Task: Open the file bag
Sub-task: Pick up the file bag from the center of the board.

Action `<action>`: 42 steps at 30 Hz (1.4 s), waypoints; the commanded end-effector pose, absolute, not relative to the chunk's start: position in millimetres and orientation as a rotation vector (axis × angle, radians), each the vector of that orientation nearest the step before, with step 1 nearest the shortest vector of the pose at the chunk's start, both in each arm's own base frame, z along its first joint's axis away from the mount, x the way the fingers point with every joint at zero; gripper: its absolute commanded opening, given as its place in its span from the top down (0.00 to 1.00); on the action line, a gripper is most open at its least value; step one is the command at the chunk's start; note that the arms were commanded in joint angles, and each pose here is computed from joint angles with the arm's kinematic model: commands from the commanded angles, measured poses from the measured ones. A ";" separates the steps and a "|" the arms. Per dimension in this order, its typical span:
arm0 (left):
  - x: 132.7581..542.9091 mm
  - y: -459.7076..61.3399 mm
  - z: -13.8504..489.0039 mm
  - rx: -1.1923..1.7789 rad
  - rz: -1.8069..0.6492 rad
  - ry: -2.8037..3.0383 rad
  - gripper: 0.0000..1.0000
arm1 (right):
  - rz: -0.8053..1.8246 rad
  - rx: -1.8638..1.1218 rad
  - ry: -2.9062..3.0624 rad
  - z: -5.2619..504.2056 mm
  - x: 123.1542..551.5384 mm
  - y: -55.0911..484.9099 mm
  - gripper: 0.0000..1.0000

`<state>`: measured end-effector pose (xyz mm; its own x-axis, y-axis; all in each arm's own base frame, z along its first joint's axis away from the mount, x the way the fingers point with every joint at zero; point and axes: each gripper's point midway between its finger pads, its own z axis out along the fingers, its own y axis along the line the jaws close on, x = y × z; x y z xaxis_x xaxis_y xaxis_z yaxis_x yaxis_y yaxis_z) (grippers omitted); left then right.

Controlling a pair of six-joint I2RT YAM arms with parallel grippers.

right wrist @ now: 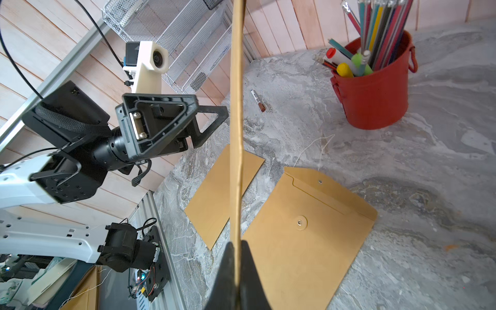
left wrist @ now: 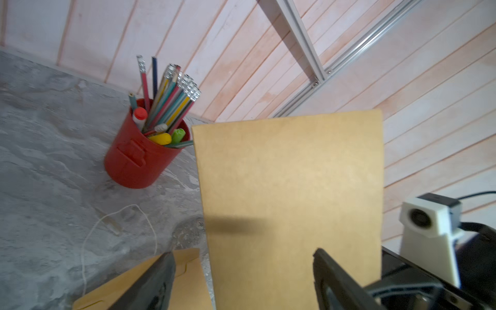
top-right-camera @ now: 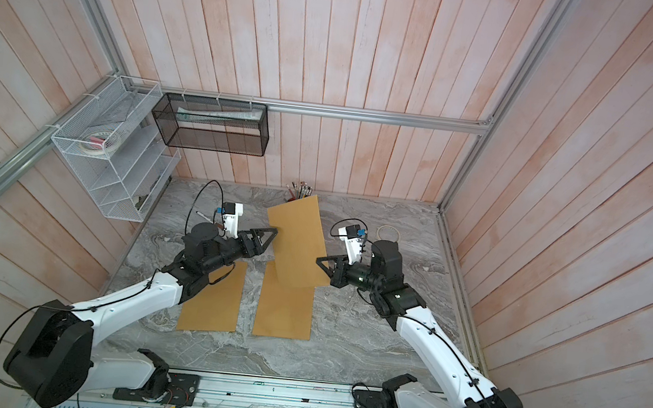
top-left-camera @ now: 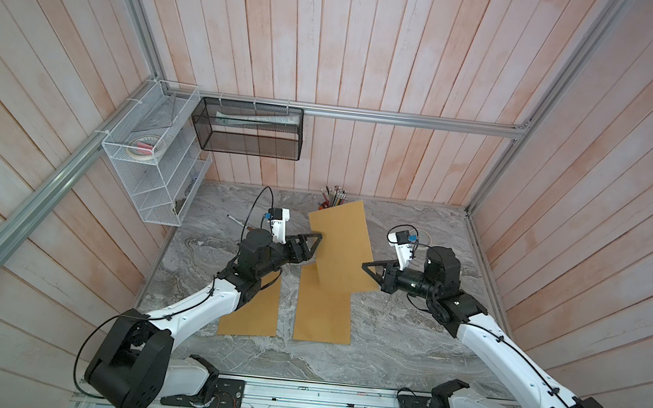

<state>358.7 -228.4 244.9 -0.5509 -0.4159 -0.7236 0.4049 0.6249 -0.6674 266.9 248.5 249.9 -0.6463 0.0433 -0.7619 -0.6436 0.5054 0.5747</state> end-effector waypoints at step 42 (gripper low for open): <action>390.1 -274.1 303.3 0.052 -0.602 2.032 0.44 | 0.516 -0.393 2.165 248.8 307.4 333.8 1.00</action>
<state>387.4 -273.1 299.1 -0.5276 -0.2186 -0.8209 0.2836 0.8656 -0.4128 302.9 333.8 242.6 -0.6026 -0.0908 -0.7929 -0.4633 0.8487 0.2549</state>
